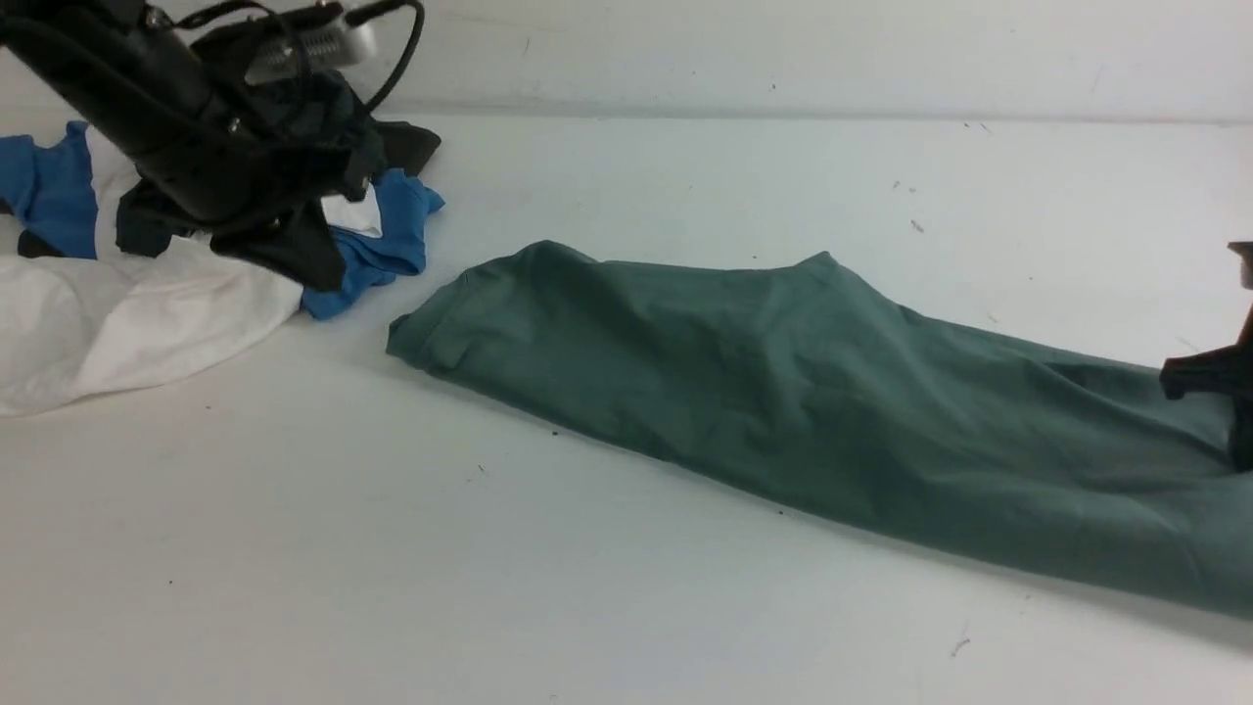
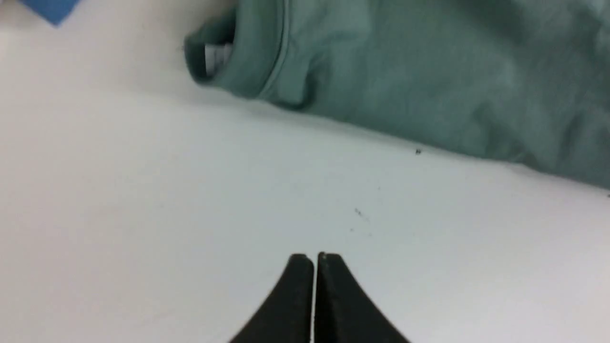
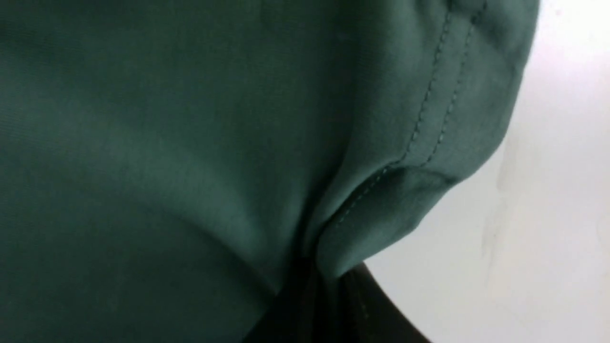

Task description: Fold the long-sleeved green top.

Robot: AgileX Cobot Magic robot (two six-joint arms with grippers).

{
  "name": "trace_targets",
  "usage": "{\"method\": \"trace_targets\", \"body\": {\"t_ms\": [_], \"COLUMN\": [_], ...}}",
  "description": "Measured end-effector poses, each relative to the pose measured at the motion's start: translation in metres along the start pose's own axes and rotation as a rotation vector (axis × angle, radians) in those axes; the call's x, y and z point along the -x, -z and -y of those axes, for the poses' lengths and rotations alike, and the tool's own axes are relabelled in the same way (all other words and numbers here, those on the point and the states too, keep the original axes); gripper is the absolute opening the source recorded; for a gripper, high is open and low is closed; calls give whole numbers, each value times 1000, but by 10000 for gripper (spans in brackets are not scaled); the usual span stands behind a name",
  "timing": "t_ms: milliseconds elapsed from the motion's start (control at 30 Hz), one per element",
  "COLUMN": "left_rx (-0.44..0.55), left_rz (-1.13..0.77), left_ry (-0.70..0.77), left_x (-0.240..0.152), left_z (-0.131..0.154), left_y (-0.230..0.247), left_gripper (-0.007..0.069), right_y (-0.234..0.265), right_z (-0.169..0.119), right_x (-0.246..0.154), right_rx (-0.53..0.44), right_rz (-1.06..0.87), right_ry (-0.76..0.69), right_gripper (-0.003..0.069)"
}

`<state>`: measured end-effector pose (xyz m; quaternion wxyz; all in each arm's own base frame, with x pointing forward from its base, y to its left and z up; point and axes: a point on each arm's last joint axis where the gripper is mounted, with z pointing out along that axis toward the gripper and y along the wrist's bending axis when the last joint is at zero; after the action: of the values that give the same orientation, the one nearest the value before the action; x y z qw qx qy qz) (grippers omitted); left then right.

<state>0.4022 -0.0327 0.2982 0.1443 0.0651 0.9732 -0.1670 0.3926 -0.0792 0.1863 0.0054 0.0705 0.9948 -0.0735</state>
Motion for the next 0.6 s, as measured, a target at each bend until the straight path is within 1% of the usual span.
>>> {"method": "trace_targets", "body": {"t_ms": [67, 133, 233, 300, 333, 367, 467, 533, 600], "left_rx": [9, 10, 11, 14, 16, 23, 26, 23, 27], "left_rz": [7, 11, 20, 29, 26, 31, 27, 29, 50], "left_ry": [16, 28, 59, 79, 82, 96, 106, 107, 106], "left_x": [2, 8, 21, 32, 33, 41, 51, 56, 60], "left_z": [-4, -7, -14, -20, -22, -27, -36, -39, -41], "left_y": [-8, -16, -31, -44, -49, -60, -80, -91, -101], "left_gripper": [8, 38, 106, 169, 183, 237, 335, 390, 429], "right_y": [0, 0, -1, -1, -1, -1, -1, -1, -1], "right_z": [0, 0, 0, 0, 0, 0, 0, 0, 0], "right_x": [0, 0, 0, 0, 0, 0, 0, 0, 0], "right_rx": [0, 0, 0, 1, 1, 2, 4, 5, 8], "right_rz": [2, 1, 3, 3, 3, 3, 3, 3, 4], "right_ry": [-3, -4, -5, -5, -5, -6, -8, -8, -10], "right_gripper": [27, 27, 27, 27, 27, 27, 27, 27, 27]}}
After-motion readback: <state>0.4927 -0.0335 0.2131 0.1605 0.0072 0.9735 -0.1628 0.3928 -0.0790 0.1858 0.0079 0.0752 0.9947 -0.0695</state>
